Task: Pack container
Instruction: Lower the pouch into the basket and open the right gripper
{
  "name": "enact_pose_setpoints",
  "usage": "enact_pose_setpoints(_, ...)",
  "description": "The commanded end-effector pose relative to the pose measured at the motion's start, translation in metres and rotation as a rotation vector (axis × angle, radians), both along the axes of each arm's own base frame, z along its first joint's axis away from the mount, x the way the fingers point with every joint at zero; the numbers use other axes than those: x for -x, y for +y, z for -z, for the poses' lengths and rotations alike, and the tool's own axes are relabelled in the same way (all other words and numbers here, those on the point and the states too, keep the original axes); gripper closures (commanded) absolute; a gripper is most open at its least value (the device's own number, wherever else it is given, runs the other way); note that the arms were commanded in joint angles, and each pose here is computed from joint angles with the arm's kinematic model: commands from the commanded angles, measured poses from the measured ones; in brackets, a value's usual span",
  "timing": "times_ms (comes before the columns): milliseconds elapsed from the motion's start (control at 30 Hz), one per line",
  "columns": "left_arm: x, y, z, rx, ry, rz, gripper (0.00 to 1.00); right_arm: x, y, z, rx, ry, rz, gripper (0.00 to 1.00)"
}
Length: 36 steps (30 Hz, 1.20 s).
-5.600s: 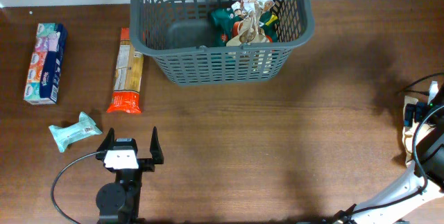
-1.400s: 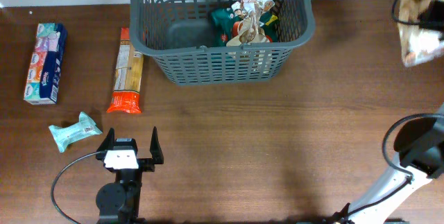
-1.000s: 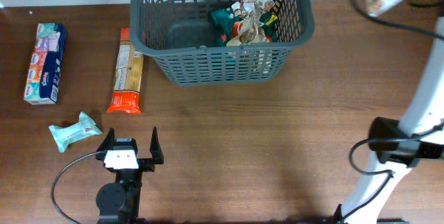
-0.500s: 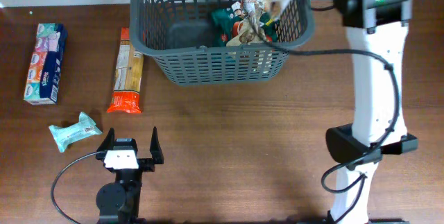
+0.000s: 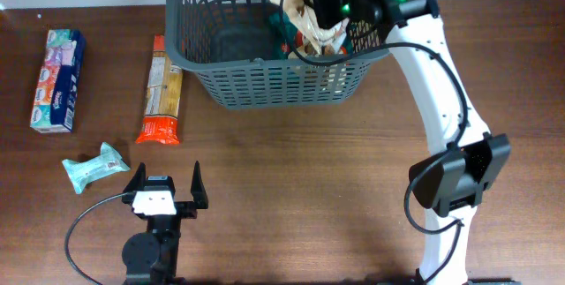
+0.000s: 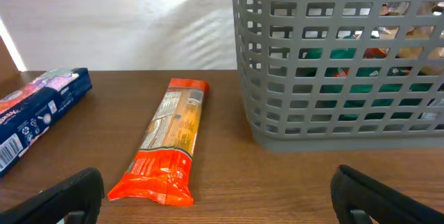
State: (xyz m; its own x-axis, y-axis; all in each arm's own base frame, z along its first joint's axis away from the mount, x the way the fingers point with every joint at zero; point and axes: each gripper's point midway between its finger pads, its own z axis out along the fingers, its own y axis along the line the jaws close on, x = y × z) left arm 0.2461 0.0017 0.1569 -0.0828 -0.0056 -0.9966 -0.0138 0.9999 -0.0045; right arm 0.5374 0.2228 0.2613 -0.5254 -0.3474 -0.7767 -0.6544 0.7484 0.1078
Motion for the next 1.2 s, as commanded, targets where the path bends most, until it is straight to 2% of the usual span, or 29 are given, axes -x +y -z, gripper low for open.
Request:
enact_pose_setpoints(0,0.0,-0.001,0.001,-0.014,-0.003,0.01,0.01,0.002,-0.002,0.003,0.001,0.0,0.002,0.96)
enact_pose_setpoints(333,0.0,-0.001,0.001,-0.014,-0.003,0.01,0.01,0.012,-0.01,0.054,0.053,0.116,0.021,0.96)
enact_pose_setpoints(367,0.0,-0.001,0.001,-0.014,-0.003,0.01,0.01,0.012,-0.01,0.055,0.054,0.119,0.02,0.92)
enact_pose_setpoints(400,0.0,-0.001,0.001,-0.014,-0.003,0.01,0.01,0.012,-0.01,0.055,0.054,0.118,0.02,0.77)
enact_pose_setpoints(433,0.0,-0.001,0.001,-0.014,-0.003,0.01,0.01,0.012,-0.01,0.054,0.054,0.115,0.02,0.5)
enact_pose_setpoints(500,0.0,-0.001,0.001,-0.014,-0.003,0.01,0.01,0.01,-0.009,0.053,0.051,0.106,0.021,0.38)
enact_pose_setpoints(533,0.0,-0.001,0.001,-0.014,-0.003,0.01,0.01,0.009,-0.009,0.051,0.049,0.099,0.021,0.3)
enact_pose_setpoints(567,0.0,-0.001,0.001,-0.014,-0.003,0.01,0.01,0.008,-0.009,0.049,0.047,0.093,0.022,0.18)
enact_pose_setpoints(667,0.0,-0.001,0.001,-0.014,-0.003,0.01,0.01,0.003,-0.011,0.037,0.037,0.062,0.027,0.04)
enact_pose_setpoints(800,0.0,-0.001,0.001,-0.014,-0.003,0.01,0.01,-0.005,-0.012,0.005,0.016,-0.012,0.034,0.01)
enact_pose_setpoints(967,0.0,-0.001,0.001,-0.014,-0.003,0.01,0.01,-0.015,-0.03,-0.082,-0.018,-0.193,0.095,0.01)
enact_pose_setpoints(1167,0.0,-0.001,0.001,-0.014,-0.003,0.01,0.01,-0.005,-0.107,-0.193,0.058,-0.442,0.375,0.01)
